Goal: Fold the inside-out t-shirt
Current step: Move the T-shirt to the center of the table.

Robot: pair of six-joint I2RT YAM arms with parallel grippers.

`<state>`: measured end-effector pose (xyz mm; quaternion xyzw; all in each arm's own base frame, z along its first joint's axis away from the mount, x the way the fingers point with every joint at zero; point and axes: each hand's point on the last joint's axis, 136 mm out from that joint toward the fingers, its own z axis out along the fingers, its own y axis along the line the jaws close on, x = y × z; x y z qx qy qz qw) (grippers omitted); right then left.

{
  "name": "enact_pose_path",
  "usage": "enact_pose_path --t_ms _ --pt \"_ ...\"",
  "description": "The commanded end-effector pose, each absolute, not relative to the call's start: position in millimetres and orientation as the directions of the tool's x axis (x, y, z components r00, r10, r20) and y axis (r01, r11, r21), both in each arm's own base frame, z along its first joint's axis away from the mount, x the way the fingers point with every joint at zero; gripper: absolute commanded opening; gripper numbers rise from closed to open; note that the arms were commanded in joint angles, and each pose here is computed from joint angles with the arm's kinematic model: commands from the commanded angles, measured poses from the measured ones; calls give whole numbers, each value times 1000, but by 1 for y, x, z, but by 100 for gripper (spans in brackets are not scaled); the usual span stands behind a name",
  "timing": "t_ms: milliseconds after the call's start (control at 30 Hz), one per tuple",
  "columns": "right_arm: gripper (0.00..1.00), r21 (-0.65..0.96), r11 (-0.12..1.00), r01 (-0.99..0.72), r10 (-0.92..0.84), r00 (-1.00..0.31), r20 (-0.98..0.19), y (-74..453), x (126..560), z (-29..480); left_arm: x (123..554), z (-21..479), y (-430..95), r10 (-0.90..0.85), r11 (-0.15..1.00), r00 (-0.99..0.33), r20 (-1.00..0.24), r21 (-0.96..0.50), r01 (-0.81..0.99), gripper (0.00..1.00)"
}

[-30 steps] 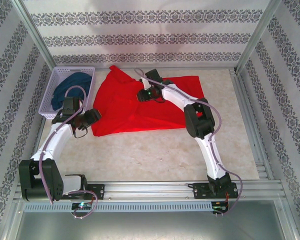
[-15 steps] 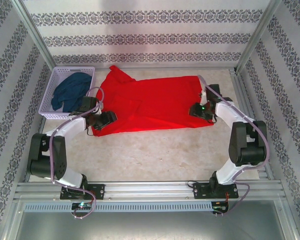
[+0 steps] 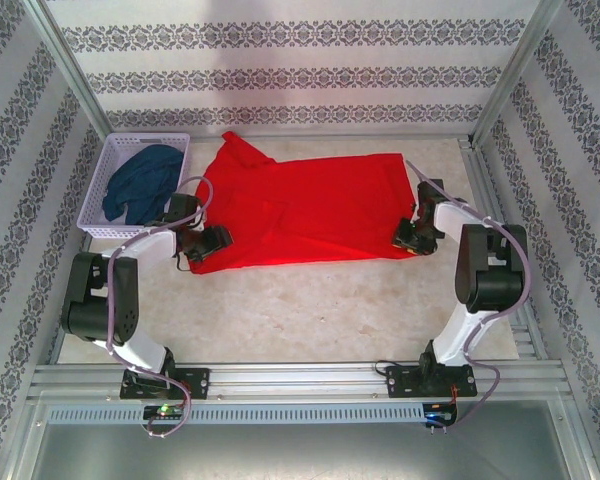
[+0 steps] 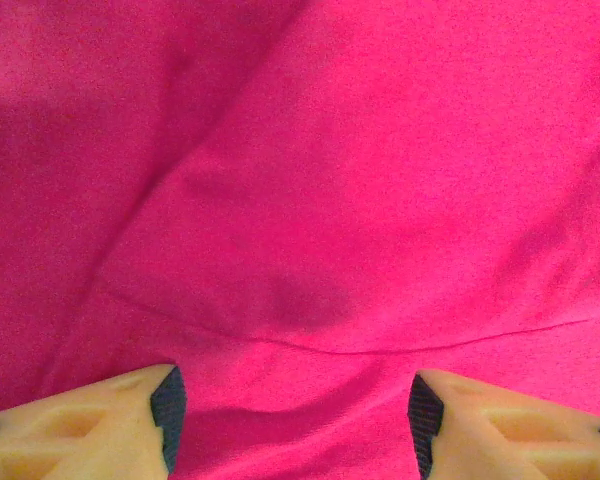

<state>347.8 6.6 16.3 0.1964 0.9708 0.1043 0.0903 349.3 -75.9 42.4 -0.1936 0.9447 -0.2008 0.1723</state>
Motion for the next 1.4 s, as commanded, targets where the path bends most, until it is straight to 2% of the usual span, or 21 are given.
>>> enact_pose_path --t_ms 0,200,333,400,533,600,767,900,1100,1367 --pt "34 134 885 445 455 -889 -49 -10 303 5 324 30 -73 -407 864 -888 -214 -406 -298 62" --pt "33 151 857 493 504 -863 -43 -6 270 11 268 10 -75 -412 858 -901 -134 -391 -335 62" --pt "36 116 859 499 511 -849 -136 -17 259 31 244 20 -83 -421 843 -896 -143 -425 -329 63" --pt "38 163 885 436 464 -854 -236 -9 273 53 255 40 -83 -411 849 -888 -205 -441 -291 63" --pt "44 231 960 161 254 -848 -465 42 308 105 301 80 -74 -379 888 -850 -367 -403 -222 64" --pt "46 243 968 66 186 -836 -516 66 318 116 332 94 -75 -349 902 -830 -434 -395 -173 64" --pt "46 288 956 49 182 -872 -454 85 331 103 392 91 -89 -247 926 -843 -478 -371 -61 62" --pt "46 310 950 43 174 -895 -411 96 334 89 418 77 -103 -154 934 -874 -460 -357 23 58" --pt "46 331 943 29 167 -903 -396 106 333 80 440 63 -118 -53 938 -897 -439 -329 105 52" --pt "46 325 945 24 155 -910 -385 107 331 78 450 41 -126 -33 935 -922 -385 -339 108 40"
